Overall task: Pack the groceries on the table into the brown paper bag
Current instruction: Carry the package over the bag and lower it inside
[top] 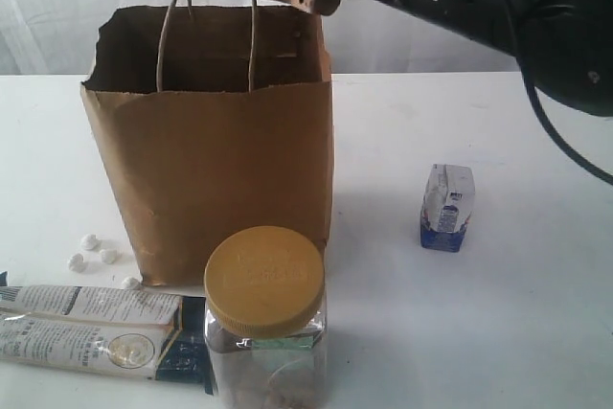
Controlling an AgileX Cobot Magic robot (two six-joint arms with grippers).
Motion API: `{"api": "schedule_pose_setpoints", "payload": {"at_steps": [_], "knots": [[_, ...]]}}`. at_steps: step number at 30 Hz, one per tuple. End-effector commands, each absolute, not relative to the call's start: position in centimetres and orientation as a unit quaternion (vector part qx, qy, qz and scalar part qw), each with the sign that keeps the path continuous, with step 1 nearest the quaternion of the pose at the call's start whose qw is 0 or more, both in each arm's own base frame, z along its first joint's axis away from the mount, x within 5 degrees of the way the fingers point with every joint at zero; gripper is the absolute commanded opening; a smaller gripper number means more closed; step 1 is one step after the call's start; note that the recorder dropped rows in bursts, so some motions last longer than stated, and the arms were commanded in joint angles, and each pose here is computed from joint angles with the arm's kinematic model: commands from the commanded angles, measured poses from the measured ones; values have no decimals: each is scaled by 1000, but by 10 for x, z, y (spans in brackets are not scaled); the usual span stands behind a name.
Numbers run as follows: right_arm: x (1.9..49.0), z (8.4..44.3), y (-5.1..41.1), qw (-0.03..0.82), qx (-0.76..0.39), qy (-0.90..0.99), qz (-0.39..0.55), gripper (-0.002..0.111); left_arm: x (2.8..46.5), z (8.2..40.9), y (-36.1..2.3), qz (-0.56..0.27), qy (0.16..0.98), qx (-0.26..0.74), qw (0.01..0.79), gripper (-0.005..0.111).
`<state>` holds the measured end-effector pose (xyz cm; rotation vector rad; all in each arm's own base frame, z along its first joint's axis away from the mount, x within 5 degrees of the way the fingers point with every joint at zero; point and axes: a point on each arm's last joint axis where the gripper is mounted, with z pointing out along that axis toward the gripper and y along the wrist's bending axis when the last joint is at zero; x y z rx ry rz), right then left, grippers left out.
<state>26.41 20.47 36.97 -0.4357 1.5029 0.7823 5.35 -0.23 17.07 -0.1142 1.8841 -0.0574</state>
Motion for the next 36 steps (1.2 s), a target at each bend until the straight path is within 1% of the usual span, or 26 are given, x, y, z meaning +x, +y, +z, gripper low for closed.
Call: {"api": "schedule_pose_setpoints", "payload": {"at_steps": [1,8,14,18,24,26,28,36], "knots": [[261,374,207,645,-218,651,335,7,54,171,-3,-31,804,-54,591,0],[270,360,215,634,-223,658,340,7,54,171,-3,-31,804,-54,591,0],[274,354,223,636,-227,637,372,8,54,171,-3,-31,804,-54,591,0],[275,350,223,631,-231,648,359,16,54,171,-3,-31,804,-54,591,0],[276,347,222,624,-232,661,346,37,54,171,-3,-31,804,-54,591,0],[276,346,222,622,-231,666,342,43,54,171,-3,-31,804,-54,591,0],[277,345,221,619,-229,671,337,45,54,171,-3,-31,804,-54,591,0],[279,341,220,610,-226,689,322,45,54,171,-3,-31,804,-54,591,0]]}}
